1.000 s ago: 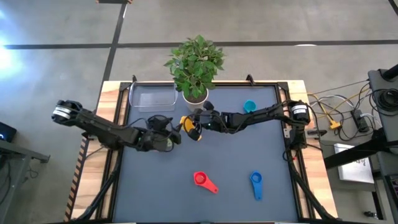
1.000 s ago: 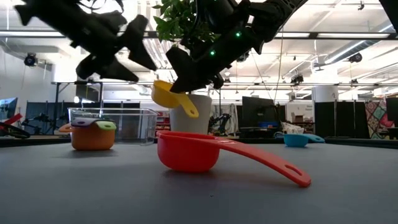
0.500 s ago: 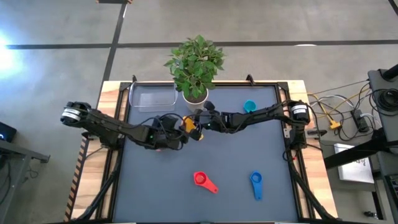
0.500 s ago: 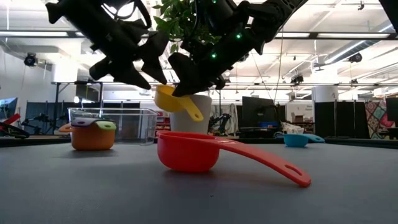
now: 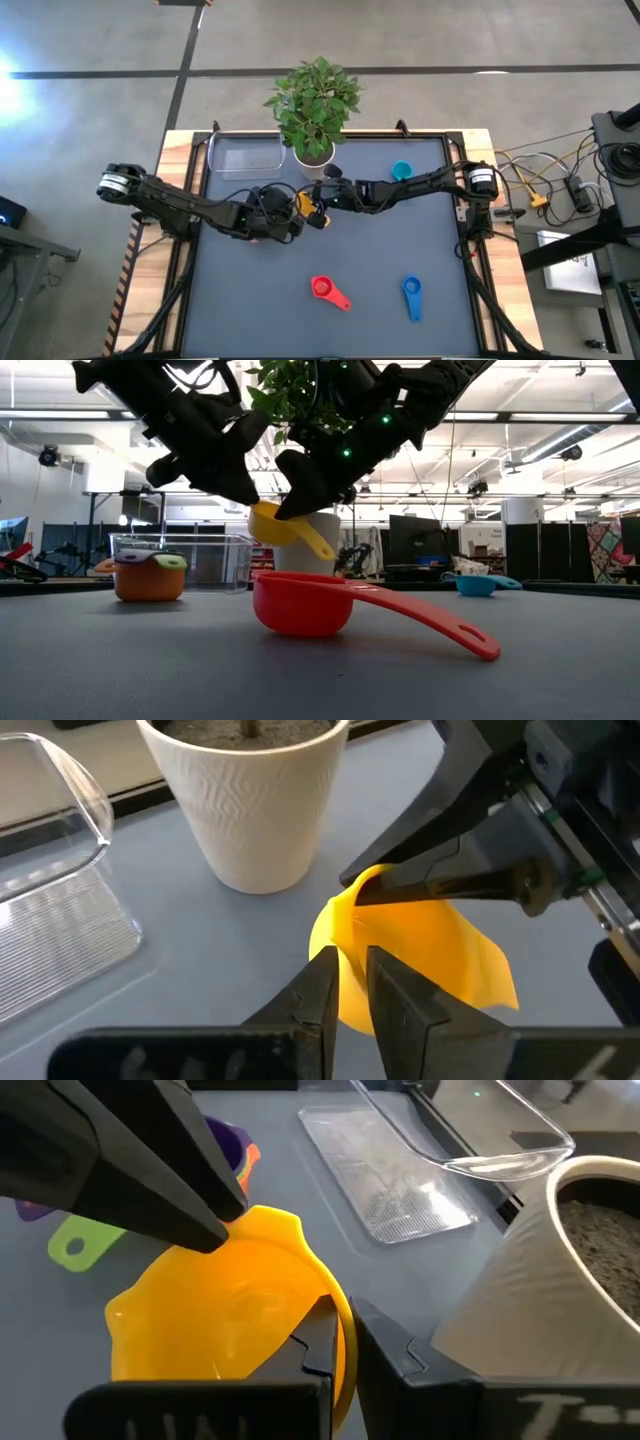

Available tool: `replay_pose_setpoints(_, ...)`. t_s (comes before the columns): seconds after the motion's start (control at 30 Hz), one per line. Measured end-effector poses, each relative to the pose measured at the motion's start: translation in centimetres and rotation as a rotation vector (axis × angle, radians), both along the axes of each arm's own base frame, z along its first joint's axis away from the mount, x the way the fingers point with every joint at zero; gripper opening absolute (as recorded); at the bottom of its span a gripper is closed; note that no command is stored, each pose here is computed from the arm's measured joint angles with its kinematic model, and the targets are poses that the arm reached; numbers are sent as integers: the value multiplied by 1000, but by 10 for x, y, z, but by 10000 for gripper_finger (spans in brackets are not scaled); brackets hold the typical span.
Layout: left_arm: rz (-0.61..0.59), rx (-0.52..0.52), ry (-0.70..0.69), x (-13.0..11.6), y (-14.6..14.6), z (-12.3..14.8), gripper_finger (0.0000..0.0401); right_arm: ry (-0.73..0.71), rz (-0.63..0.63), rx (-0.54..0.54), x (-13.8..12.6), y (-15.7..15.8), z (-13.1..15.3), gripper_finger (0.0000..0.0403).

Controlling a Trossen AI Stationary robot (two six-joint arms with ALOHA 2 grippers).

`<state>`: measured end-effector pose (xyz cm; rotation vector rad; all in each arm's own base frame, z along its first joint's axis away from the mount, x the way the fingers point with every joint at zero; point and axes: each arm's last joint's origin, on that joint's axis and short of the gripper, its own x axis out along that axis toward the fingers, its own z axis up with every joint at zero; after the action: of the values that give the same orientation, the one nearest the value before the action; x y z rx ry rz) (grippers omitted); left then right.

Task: Nest measuring cups in basket
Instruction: Stack the yellow measuring cup on top of the violet measuring cup

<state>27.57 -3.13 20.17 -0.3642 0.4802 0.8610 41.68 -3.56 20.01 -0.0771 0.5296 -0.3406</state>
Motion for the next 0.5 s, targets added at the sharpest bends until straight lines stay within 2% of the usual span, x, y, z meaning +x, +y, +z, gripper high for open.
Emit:
replay_pose_setpoints(0.13,-11,-10,19,-1,0,-1,39,1,26,9,0,1,0,12)
replay_pose_setpoints(0.23,-19,-18,34,-2,0,-2,56,2,36,8,0,1,0,12)
replay_pose_setpoints(0.5,-40,-29,83,-4,0,-5,151,19,86,-15,0,3,-1,13)
